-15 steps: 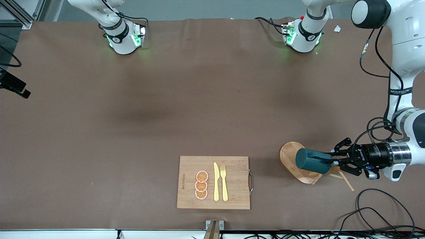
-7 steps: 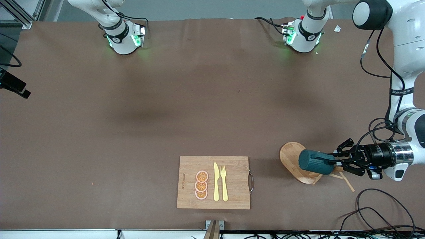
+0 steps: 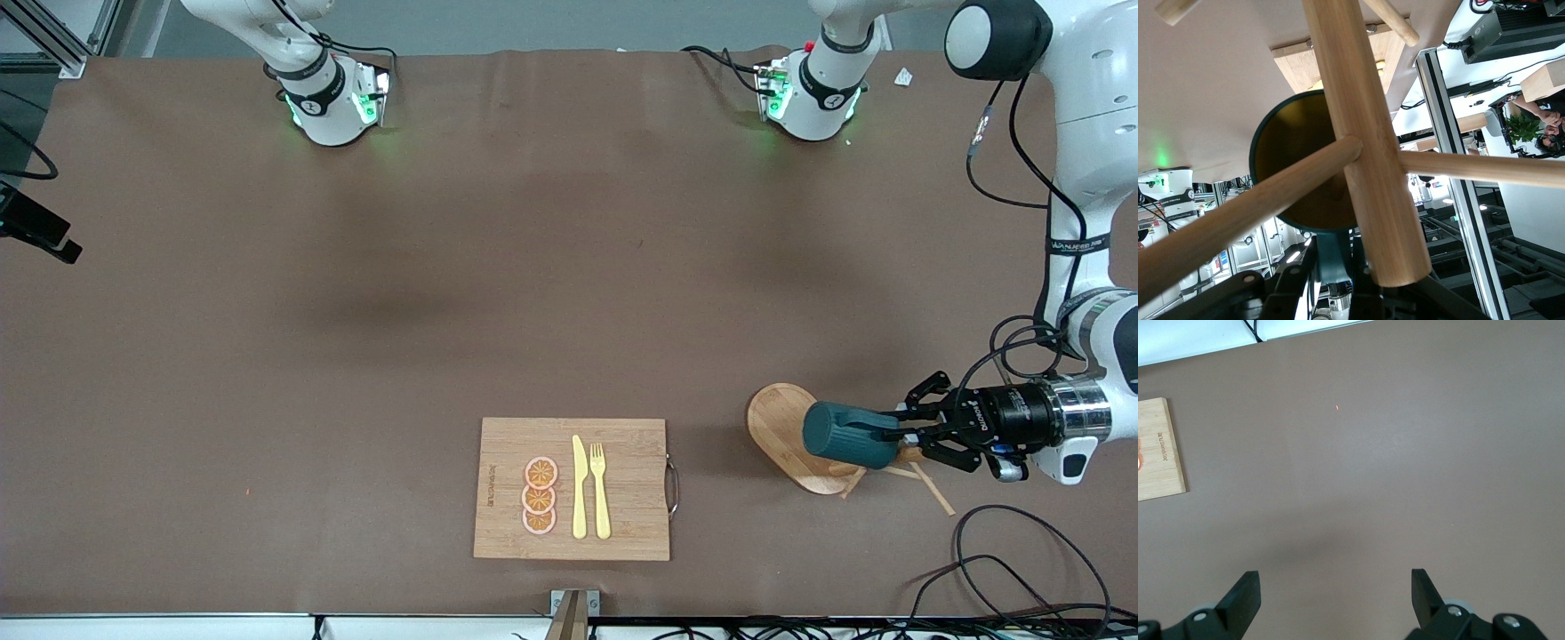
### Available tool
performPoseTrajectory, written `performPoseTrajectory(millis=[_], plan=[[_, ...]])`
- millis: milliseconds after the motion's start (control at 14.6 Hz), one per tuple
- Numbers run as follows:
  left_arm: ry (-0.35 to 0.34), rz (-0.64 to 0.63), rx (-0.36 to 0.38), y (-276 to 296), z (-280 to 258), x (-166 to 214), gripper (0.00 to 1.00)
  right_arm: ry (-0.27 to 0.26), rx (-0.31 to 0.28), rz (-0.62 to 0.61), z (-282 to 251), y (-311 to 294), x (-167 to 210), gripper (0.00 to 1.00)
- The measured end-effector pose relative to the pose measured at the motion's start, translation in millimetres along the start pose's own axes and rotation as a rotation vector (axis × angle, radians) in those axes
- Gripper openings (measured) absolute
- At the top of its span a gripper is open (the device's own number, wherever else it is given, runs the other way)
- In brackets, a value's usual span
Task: Pass cup and hang on rack
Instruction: 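Slide the mug handle onto a rack peg with the left gripper, then open the left gripper and pull it back from the mug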
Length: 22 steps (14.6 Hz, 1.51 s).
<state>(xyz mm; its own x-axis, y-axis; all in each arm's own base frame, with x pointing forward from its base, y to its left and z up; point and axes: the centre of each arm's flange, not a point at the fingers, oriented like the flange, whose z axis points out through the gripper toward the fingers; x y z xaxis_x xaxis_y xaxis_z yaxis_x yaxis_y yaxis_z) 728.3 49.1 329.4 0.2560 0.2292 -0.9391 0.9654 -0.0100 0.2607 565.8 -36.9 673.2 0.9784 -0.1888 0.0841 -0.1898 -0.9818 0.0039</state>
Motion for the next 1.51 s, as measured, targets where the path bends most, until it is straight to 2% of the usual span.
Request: performPoseTrajectory(millis=[685,891,960,1234,1302,1508], plan=[[0.049,0.019,0.042,1.0,-1.5,-3.7,0.21,0.0,0.0,0.0,0.0,-0.1,0.0,1.0],[0.054,0.018,0.047,0.4,-1.1,-3.0,0.46,0.0,0.0,0.0,0.0,-0.1,0.0,1.0],[0.054,0.019,0.047,0.5,-1.1,-3.2,0.58,0.0,0.0,0.0,0.0,-0.1,0.0,1.0],[0.057,0.027,0.046,3.4,-1.6,-7.7,0.96,0.0,0.0,0.0,0.0,-0.1,0.0,1.0],[0.058,0.027,0.046,3.8,-1.6,-8.8,1.0,0.0,0.0,0.0,0.0,-0.1,0.0,1.0],[0.066,0.037,0.05,6.2,-1.8,-17.9,1.0,0.0,0.0,0.0,0.0,-0.1,0.0,1.0]])
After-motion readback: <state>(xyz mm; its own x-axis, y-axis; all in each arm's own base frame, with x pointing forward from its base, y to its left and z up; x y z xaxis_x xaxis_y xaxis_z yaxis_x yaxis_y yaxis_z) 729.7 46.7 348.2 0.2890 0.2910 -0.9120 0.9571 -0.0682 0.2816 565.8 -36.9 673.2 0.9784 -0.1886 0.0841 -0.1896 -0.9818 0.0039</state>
